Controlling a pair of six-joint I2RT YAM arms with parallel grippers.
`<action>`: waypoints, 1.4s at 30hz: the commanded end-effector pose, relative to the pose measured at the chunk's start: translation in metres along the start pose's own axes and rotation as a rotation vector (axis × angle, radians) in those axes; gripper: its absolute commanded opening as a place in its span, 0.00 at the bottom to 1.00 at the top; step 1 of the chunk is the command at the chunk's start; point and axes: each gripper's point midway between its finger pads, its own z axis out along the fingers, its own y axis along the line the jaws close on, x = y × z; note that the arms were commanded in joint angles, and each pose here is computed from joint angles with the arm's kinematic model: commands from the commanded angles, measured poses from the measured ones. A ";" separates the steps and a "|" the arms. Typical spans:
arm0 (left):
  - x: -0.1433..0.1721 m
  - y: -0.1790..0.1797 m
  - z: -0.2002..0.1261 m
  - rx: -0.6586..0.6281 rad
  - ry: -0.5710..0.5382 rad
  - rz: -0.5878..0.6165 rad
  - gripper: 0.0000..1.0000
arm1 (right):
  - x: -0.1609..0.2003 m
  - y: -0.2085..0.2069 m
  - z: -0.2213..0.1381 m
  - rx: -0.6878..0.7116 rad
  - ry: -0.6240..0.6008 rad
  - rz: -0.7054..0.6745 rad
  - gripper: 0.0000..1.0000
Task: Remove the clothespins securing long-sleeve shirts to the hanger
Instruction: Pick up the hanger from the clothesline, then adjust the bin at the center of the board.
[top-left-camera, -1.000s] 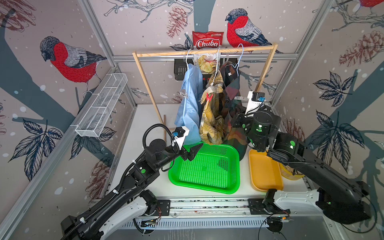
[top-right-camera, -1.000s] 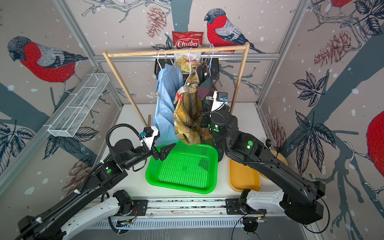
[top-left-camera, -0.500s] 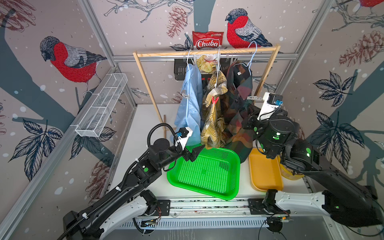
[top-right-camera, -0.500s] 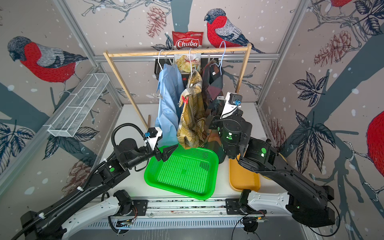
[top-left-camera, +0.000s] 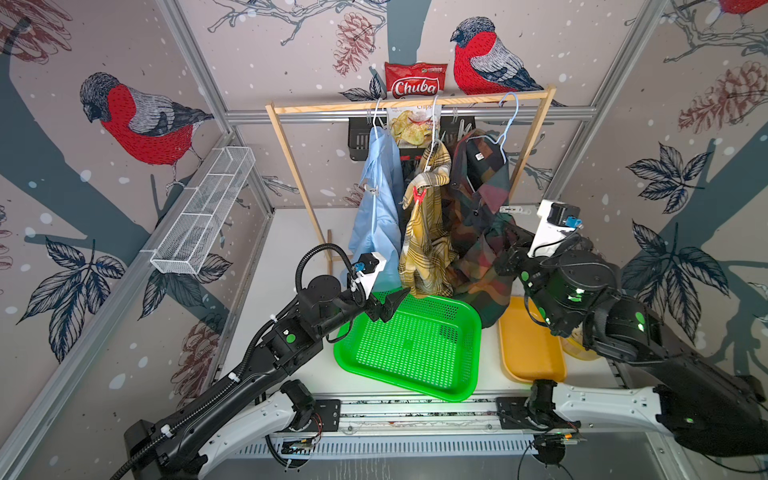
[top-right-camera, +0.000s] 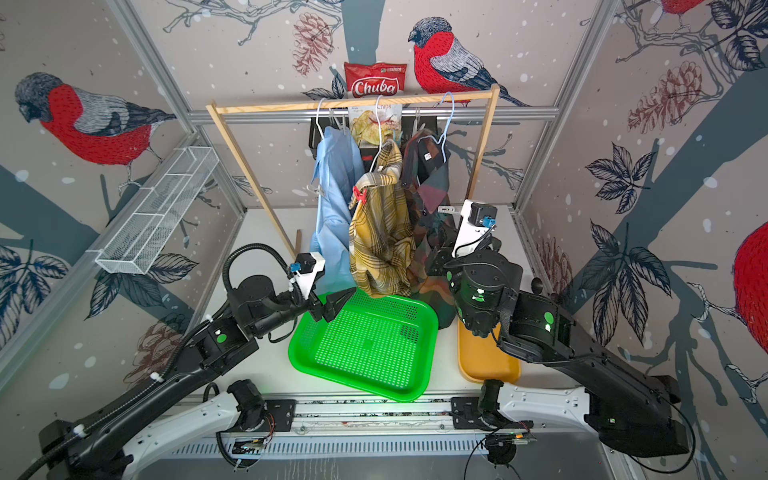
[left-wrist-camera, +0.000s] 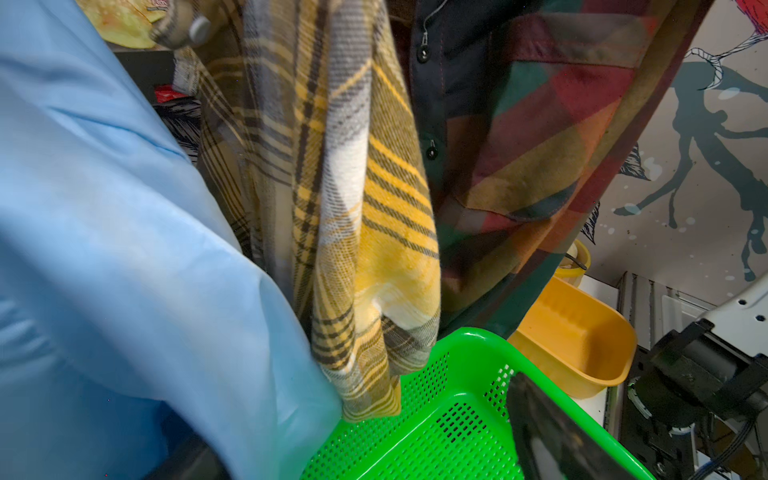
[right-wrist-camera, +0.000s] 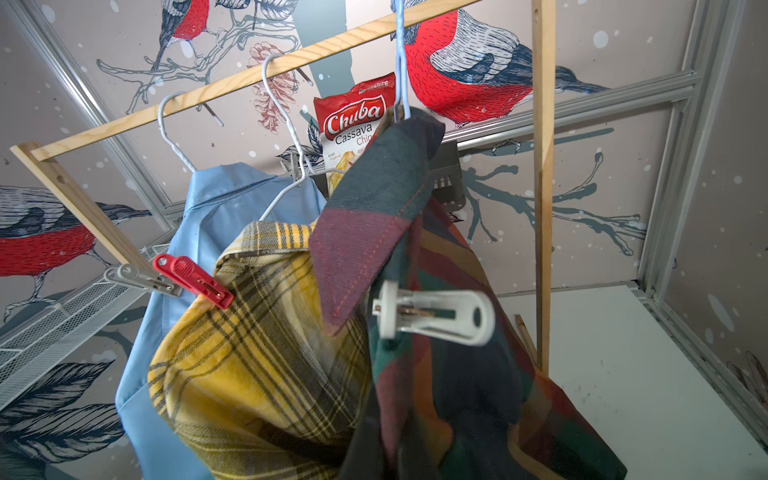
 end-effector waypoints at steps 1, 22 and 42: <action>-0.014 0.007 -0.011 -0.052 -0.025 0.000 0.89 | -0.008 -0.001 -0.008 -0.022 -0.016 0.049 0.00; 0.108 -0.089 0.019 0.200 0.358 -0.172 0.81 | -0.052 -0.021 -0.029 -0.006 -0.116 0.085 0.00; 0.209 -0.063 0.164 -0.050 0.485 -0.336 0.79 | -0.094 -0.029 -0.040 0.014 -0.204 0.084 0.00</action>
